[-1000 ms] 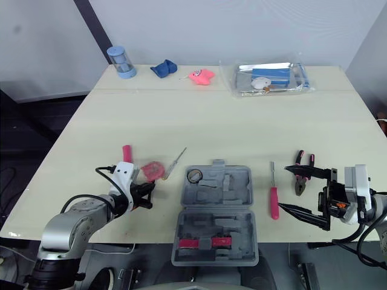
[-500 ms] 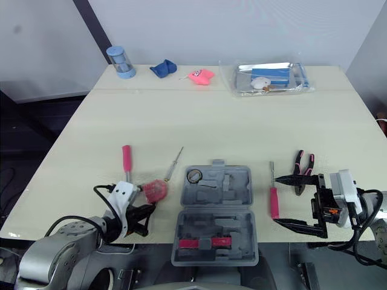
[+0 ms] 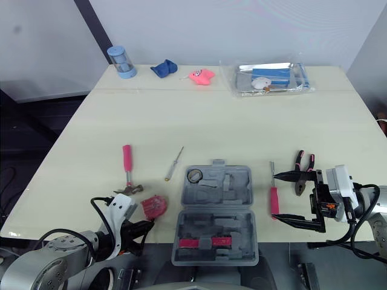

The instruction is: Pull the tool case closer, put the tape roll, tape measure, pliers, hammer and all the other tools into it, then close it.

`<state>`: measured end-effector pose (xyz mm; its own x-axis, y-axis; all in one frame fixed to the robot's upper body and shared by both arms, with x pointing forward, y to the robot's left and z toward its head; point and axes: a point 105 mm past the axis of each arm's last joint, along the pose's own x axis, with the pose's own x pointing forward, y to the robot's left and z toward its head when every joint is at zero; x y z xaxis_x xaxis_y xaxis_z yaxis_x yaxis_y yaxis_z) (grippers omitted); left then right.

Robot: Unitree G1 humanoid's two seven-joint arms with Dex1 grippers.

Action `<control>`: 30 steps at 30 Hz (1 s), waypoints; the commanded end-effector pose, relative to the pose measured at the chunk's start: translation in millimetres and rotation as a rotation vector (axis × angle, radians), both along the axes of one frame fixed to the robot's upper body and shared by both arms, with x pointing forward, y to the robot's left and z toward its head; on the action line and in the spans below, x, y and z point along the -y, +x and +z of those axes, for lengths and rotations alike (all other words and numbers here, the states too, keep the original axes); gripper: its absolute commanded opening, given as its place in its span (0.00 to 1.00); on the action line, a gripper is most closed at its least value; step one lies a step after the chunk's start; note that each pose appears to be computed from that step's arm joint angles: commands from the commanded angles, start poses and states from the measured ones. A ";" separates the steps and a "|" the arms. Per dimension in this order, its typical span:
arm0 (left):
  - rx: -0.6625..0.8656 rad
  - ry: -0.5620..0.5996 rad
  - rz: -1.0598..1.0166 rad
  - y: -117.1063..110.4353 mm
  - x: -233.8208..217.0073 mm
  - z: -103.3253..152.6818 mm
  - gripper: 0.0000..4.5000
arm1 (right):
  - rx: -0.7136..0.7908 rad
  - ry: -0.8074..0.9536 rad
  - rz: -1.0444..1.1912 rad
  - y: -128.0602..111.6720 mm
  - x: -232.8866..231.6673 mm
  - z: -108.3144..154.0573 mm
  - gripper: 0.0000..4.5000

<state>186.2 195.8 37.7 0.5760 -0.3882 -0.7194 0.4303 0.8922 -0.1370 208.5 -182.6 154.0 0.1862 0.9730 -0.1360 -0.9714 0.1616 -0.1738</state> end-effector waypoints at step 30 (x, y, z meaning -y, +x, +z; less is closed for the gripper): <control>0.342 -0.108 -0.550 30.6 -17.8 40.2 0.98 | 0.078 -0.018 -0.003 6.5 -6.4 13.7 1.00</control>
